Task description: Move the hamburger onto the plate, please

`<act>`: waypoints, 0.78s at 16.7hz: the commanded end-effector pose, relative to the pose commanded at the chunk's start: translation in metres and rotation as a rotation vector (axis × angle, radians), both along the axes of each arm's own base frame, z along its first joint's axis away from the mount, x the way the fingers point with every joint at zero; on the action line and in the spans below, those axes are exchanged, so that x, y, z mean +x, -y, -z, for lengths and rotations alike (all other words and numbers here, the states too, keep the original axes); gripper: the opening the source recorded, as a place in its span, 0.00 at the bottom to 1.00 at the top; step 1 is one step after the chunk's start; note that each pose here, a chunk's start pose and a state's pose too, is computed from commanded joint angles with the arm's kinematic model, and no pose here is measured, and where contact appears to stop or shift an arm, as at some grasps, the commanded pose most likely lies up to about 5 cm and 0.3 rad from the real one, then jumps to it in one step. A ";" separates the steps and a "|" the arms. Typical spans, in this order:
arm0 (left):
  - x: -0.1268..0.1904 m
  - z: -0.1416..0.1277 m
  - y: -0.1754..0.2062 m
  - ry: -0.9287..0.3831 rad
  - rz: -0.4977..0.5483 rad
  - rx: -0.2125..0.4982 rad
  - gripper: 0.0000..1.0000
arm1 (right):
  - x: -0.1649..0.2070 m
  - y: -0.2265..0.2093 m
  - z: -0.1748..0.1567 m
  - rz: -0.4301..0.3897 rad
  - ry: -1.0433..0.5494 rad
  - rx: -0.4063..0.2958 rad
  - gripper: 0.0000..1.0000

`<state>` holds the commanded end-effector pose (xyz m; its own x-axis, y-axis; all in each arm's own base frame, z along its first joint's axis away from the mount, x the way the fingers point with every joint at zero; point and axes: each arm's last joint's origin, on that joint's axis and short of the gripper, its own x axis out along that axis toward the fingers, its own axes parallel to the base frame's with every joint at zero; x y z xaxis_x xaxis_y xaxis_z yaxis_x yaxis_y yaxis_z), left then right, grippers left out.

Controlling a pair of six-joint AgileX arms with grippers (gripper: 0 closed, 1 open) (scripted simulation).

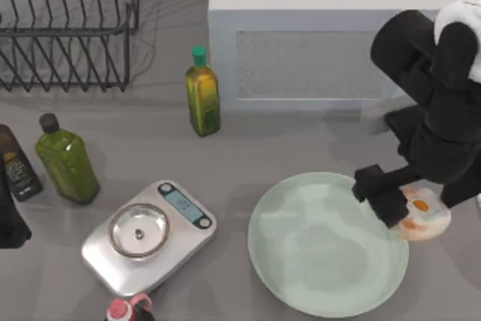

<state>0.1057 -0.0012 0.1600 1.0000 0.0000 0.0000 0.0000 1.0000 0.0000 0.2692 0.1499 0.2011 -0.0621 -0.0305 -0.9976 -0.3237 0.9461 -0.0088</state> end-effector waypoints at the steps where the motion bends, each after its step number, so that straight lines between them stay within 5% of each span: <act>1: 0.000 0.000 0.000 0.000 0.000 0.000 1.00 | 0.001 -0.013 0.003 0.061 0.004 -0.006 0.00; 6: 0.000 0.000 0.000 0.000 0.000 0.000 1.00 | -0.003 -0.066 0.007 0.260 0.053 0.005 0.00; 13: 0.000 0.000 0.000 0.000 0.000 0.000 1.00 | -0.005 -0.080 0.006 0.305 0.076 0.022 0.00</act>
<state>0.1057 -0.0012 0.1600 1.0000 0.0000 0.0000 0.0000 1.0000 0.0000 0.2639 0.2302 0.1950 0.0100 -0.0003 -0.9999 -0.0237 0.9997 -0.0006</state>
